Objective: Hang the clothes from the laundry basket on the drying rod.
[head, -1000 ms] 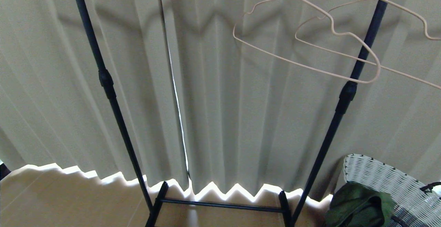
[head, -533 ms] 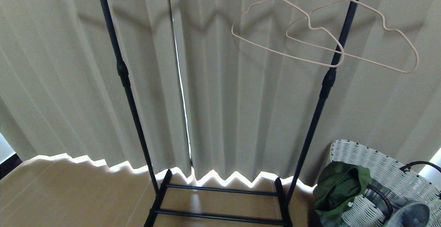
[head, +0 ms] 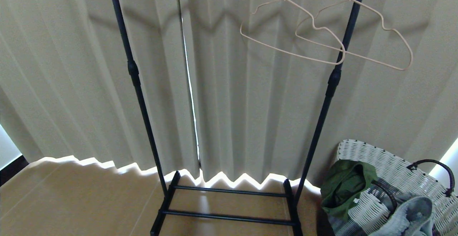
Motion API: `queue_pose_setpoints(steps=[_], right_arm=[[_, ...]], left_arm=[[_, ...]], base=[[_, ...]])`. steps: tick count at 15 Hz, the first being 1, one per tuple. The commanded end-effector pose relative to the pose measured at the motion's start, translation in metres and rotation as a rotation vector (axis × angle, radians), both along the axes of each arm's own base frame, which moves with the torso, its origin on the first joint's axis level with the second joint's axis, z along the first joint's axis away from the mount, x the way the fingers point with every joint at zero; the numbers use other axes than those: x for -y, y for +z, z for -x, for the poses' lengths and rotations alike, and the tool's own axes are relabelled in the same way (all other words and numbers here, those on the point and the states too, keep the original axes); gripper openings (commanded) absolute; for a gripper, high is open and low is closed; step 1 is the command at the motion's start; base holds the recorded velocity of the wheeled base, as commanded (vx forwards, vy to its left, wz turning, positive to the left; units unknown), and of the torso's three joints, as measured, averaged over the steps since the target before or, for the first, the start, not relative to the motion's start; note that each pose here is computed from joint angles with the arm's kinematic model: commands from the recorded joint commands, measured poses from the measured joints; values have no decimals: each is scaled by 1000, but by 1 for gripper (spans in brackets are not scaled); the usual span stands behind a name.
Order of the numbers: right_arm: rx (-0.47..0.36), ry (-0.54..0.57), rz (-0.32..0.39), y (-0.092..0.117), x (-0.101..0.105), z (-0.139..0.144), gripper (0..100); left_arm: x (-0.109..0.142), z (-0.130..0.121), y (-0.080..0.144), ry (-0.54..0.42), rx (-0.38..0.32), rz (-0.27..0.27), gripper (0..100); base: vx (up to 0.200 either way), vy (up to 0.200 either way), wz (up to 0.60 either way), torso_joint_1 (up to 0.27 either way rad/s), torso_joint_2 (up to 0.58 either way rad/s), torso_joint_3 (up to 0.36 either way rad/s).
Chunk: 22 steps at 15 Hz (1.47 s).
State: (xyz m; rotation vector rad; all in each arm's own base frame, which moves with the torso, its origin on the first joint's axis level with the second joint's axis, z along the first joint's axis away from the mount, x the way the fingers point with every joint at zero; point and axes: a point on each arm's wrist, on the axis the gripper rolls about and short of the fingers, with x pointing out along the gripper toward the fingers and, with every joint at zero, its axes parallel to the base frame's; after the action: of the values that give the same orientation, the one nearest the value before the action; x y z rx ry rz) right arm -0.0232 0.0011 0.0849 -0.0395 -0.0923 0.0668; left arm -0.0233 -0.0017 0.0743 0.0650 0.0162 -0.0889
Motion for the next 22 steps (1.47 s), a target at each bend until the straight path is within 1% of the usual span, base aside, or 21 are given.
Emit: queue_pose_setpoints(steps=[1,3,11,17,22], right_arm=[[1,1,0,0,0,0,100],[1,1,-2,0,0,0,100],[1,2,6,0,0,0,100],[1,2,4,0,0,0,100],[-1,1,17,0,0,0,100]], left_arm=[[0,0,0,-1,-1,0,100],[0,0,0,-1,-1,0,100],[0,0,0,-1,-1,3,100],[0,0,0,-1,1,1,100],[0,0,0,-1,0,3,100]], base=[[0,0,-600,7,-2,-2],[0,0,-600,2,0,-5],[0,0,0,0,0,0],[0,-200,0,1,4,3],[0,0,0,0,0,0]])
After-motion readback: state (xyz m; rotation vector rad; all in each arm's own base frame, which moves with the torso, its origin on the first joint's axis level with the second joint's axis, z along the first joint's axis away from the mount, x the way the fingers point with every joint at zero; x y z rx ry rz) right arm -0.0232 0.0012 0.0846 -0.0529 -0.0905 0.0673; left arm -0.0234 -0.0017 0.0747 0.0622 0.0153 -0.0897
